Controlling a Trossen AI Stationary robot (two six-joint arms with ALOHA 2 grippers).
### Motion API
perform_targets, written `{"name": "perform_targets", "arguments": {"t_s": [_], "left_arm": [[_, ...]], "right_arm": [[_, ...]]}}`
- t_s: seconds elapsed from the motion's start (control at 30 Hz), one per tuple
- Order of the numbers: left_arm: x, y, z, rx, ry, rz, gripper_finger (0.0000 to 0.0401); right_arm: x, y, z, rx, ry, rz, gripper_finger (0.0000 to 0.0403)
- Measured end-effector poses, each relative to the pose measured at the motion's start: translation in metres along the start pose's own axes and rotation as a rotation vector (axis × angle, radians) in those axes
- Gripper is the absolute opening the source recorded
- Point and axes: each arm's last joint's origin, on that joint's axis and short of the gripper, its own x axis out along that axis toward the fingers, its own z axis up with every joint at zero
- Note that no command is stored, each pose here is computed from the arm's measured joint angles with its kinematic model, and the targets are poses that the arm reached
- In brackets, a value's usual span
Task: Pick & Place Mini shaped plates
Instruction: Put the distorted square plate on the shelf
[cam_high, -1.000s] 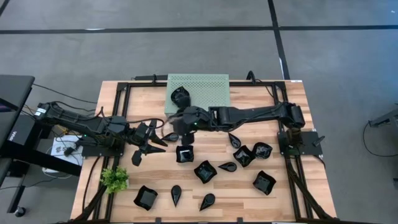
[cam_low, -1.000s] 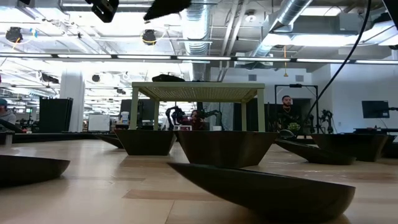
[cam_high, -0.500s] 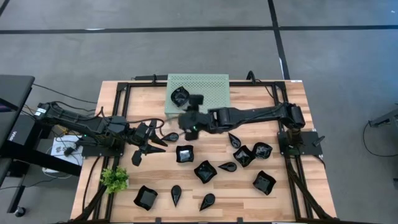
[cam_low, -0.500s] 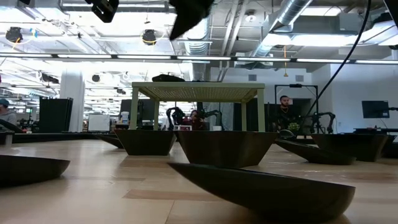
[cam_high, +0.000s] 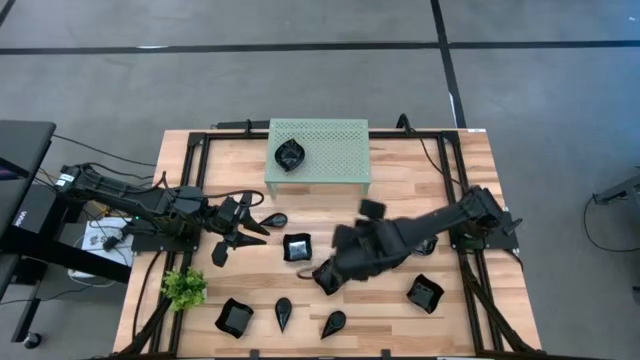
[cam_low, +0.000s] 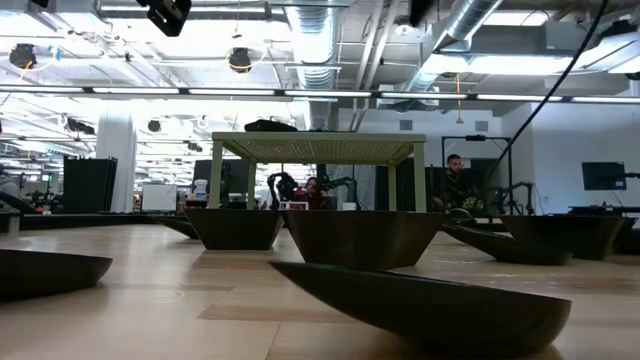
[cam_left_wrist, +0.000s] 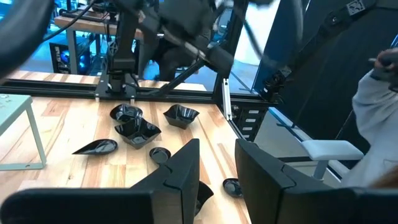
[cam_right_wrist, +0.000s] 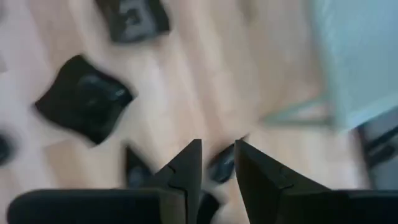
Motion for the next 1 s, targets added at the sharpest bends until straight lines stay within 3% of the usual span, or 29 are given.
{"name": "perform_targets", "arguments": {"t_s": [0.17,0.27,0.43,0.53,0.63,0.73,0.87,1.0], "left_arm": [[0.000,0.000,0.000,-0.018,-0.001,0.000,0.0104],[0.000,0.000,0.001,-0.049,-0.007,-0.001,0.0104],[0.000,0.000,0.002,-0.047,-0.020,-0.003,0.0104],[0.000,-0.001,0.004,-0.045,-0.043,-0.007,0.0104],[0.000,-0.001,0.007,-0.043,-0.075,-0.012,0.0104],[0.000,-0.001,0.008,-0.041,-0.081,-0.013,0.0104],[0.000,-0.001,0.008,-0.040,-0.084,-0.013,0.0104],[0.000,-0.001,0.008,-0.040,-0.087,-0.014,0.0104]], "right_arm": [[0.019,0.014,-0.026,0.161,0.153,0.048,0.0088],[0.048,0.018,-0.045,0.216,0.326,-0.013,0.0088],[0.090,0.005,-0.070,0.288,0.575,-0.091,0.0088],[0.102,-0.001,-0.074,0.299,0.675,-0.076,0.0087],[0.100,-0.008,-0.072,0.239,0.681,-0.027,0.0087],[0.086,-0.021,-0.072,0.252,0.628,0.000,0.0087],[0.059,-0.044,-0.084,0.341,0.519,-0.001,0.0087],[0.045,-0.062,-0.110,0.522,0.391,0.033,0.0087]]}}
